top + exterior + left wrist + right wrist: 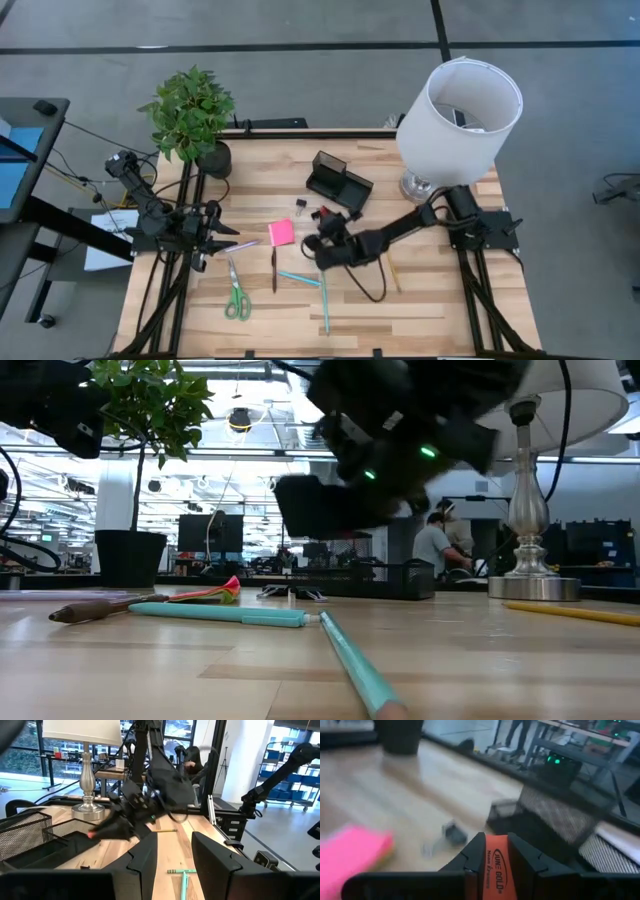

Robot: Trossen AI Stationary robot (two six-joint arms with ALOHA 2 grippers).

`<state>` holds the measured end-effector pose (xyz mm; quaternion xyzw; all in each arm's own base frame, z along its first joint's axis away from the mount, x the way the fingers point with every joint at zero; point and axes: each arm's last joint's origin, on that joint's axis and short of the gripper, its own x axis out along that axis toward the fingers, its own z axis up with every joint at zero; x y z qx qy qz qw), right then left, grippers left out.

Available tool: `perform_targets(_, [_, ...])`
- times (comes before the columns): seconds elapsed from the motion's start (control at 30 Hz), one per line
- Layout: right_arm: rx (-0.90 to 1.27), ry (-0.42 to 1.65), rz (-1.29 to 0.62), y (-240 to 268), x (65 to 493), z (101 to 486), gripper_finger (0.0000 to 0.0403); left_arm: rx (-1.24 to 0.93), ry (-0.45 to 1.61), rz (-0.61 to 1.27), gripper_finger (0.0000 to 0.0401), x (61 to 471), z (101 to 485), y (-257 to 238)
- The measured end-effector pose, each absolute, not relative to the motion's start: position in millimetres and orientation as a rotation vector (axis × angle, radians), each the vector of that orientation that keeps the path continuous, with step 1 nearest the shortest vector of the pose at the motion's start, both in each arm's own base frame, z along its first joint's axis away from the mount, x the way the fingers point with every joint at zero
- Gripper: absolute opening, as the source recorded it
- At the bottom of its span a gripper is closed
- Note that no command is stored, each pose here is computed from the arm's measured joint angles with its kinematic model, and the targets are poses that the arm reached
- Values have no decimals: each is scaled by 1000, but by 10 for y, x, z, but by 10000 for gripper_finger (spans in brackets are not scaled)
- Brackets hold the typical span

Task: Pick and place office supplies into organizer
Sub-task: Put the orange eraser into the desk organizer

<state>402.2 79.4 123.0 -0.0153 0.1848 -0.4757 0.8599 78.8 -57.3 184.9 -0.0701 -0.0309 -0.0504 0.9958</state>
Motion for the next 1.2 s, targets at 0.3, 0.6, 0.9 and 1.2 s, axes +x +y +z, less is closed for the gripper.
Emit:
perform_targets(0.3, [51, 377, -1126, 193, 4157, 1306, 54, -145, -67, -103, 114, 787, 1856, -574])
perform_targets(0.6, [-11, 521, -1066, -113, 4181, 1284, 55, -145, -66, -110, 114, 787, 1855, -576])
perform_targets(0.9, [-198, 727, -935, -245, 4163, 1244, 56, -144, -66, -110, 114, 787, 1855, -576])
perform_targets(1.2, [23, 779, -878, -524, 4122, 1188, 61, -170, -65, -111, 114, 787, 1855, -576])
